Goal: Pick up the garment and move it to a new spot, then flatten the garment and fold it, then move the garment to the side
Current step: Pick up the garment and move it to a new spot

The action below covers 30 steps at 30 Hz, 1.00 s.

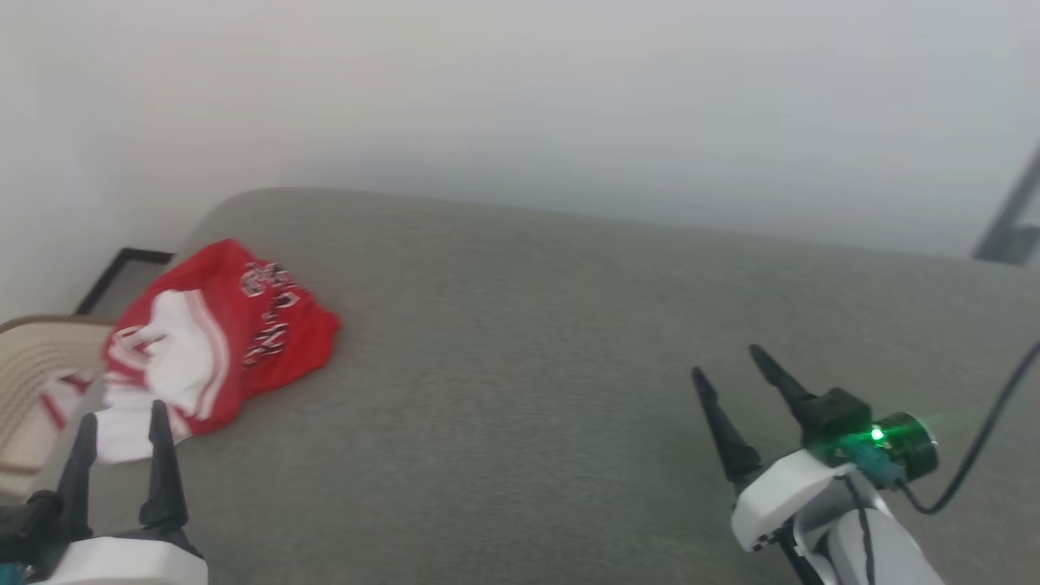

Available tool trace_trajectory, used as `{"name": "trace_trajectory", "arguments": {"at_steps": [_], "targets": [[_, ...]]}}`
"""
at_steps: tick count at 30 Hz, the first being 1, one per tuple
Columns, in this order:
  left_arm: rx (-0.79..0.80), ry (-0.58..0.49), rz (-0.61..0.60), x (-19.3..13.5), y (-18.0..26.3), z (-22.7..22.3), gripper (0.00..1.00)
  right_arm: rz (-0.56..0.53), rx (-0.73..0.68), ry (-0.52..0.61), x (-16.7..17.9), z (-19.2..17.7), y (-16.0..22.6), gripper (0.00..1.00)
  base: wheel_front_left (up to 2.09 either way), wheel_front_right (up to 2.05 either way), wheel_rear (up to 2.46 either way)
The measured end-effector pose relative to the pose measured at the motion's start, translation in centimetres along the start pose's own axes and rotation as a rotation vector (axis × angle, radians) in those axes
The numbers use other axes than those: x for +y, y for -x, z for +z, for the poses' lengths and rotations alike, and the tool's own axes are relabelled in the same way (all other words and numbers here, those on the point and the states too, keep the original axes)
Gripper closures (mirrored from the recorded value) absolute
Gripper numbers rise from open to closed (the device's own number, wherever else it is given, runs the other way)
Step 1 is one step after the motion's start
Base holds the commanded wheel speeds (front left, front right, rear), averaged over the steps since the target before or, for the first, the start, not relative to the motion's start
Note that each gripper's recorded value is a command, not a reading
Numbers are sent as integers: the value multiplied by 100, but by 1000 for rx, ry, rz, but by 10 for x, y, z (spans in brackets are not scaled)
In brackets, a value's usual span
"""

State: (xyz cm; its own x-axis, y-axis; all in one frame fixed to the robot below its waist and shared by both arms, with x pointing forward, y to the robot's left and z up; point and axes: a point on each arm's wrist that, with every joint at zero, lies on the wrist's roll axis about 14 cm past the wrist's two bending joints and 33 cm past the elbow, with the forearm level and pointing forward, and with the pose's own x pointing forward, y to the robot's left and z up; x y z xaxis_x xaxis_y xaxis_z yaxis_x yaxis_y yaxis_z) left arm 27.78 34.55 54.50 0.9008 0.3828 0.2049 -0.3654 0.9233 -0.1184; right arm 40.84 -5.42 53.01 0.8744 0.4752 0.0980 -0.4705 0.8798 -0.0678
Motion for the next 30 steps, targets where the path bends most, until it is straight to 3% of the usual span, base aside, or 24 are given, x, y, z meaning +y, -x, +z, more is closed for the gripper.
{"name": "trace_trajectory", "arguments": {"at_steps": [7, 14, 21, 30], "targets": [[-26, -4, 110, 38, 31, 11, 0, 163, -14, 3, 54, 8, -22, 0, 0, 0, 0], [-42, -8, 158, 54, 48, 17, 0, 219, -19, 0, 73, 11, -31, 0, 0, 0, 0], [-26, 32, 151, 54, 34, 12, 0, 199, -9, 0, 61, 5, -35, 0, 0, 0, 0], [2, 4, 64, 39, -40, 11, 0, 124, 13, 15, 19, -9, -50, 0, 0, 0, 0]]}}
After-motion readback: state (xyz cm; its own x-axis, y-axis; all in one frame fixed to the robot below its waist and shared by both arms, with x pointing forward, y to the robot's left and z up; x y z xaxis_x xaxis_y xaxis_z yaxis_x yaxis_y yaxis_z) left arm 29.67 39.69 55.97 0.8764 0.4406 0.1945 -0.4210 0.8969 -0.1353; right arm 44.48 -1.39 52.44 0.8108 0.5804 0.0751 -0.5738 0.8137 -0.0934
